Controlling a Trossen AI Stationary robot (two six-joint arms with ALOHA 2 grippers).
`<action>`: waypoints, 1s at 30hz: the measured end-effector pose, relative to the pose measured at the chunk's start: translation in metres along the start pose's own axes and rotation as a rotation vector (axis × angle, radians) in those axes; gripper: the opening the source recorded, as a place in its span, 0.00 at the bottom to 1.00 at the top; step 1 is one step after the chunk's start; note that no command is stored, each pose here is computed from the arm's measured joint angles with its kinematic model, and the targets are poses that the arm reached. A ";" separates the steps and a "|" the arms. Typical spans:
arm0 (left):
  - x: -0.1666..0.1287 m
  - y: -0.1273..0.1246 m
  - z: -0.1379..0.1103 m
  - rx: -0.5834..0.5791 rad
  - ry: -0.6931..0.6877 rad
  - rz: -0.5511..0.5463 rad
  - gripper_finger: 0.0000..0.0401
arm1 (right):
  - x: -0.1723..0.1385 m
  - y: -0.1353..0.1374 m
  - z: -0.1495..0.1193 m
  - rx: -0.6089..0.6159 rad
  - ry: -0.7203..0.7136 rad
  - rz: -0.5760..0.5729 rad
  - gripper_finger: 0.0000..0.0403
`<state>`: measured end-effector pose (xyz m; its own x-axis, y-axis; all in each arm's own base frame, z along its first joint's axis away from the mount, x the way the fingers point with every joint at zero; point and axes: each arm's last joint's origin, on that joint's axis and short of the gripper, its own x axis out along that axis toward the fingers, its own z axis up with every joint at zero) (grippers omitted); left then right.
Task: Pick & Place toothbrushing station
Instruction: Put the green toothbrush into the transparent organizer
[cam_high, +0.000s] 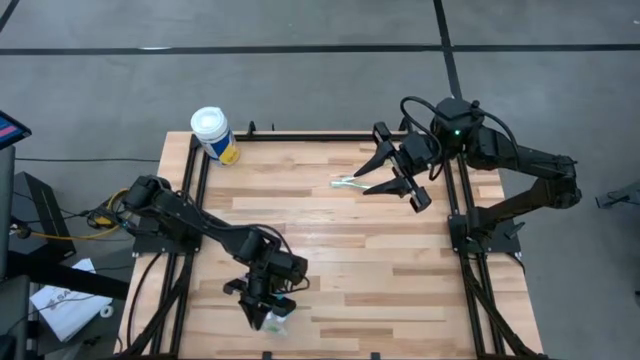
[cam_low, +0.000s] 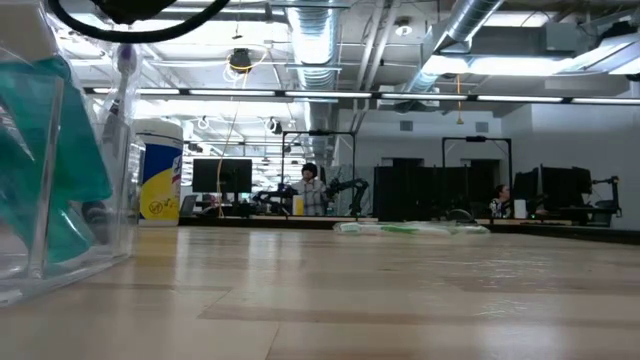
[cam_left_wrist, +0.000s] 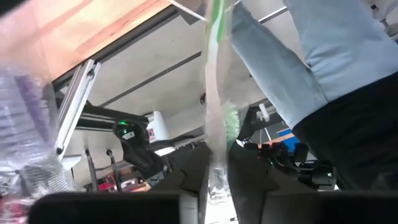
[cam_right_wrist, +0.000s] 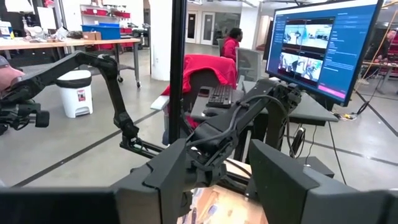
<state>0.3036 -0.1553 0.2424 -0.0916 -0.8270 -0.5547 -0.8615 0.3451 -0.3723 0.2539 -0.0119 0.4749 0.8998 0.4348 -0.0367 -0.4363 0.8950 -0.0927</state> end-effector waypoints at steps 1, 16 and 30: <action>0.000 0.000 0.000 0.005 0.000 -0.002 0.14 | 0.000 0.000 0.000 0.000 0.000 0.000 0.41; -0.013 -0.003 -0.018 0.068 0.016 -0.070 0.59 | 0.000 0.000 0.000 -0.016 0.000 0.000 0.42; -0.085 -0.002 -0.098 0.276 -0.303 -0.535 0.61 | -0.001 -0.001 0.000 -0.023 0.000 -0.005 0.42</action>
<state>0.2639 -0.1292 0.3627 0.4916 -0.7682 -0.4102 -0.5864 0.0561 -0.8080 0.2538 -0.0133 0.4750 0.9019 0.4303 -0.0361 -0.4315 0.8946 -0.1162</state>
